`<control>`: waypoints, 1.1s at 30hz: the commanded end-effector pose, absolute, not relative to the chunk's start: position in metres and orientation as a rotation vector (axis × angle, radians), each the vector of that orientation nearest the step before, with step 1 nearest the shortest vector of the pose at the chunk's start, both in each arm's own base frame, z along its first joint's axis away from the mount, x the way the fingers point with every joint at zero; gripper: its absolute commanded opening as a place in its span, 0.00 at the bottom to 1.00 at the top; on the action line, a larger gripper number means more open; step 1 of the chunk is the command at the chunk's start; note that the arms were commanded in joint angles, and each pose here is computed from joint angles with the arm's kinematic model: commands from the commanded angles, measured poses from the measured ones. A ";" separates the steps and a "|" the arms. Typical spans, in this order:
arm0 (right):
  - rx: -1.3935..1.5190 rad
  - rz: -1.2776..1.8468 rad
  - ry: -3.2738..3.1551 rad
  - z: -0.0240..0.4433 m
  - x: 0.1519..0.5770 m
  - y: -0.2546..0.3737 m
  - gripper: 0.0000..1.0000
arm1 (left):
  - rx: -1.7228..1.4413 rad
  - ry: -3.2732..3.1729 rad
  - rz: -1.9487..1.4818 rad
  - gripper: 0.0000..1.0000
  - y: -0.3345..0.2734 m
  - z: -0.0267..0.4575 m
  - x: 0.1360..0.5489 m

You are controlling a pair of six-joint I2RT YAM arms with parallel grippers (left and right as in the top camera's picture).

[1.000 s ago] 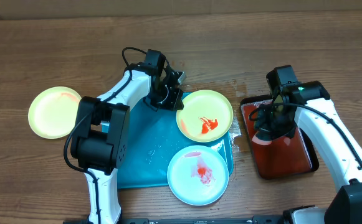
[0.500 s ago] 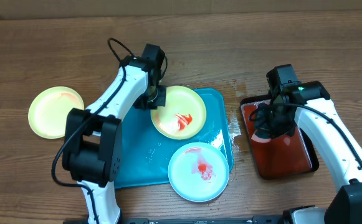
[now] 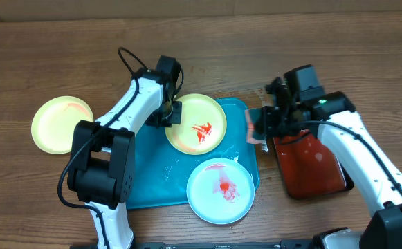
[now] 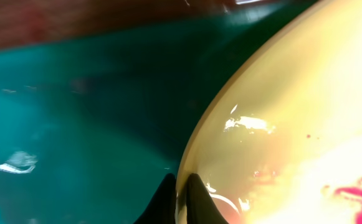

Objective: Clean dirty plates on tray and stack at the side
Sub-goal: 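Carry the sponge from the water tray onto the second yellow plate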

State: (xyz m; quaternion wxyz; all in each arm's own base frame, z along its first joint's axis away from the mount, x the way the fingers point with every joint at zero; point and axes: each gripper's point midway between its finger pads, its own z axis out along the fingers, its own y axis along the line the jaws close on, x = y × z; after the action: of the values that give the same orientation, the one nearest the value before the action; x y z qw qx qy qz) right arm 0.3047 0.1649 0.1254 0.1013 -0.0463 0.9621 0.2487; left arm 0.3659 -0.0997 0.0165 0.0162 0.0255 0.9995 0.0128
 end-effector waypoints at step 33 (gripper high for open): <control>0.511 0.793 2.956 -0.029 0.309 0.324 0.04 | 0.095 3.151 -0.124 0.05 -0.114 -0.007 0.345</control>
State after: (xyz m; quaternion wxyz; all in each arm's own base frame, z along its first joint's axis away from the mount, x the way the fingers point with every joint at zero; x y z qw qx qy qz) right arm 0.3316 0.3222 0.0067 0.0699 0.1424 0.9455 0.2844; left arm 0.3578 -0.1084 0.0076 0.0183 0.0329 0.9989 -0.0262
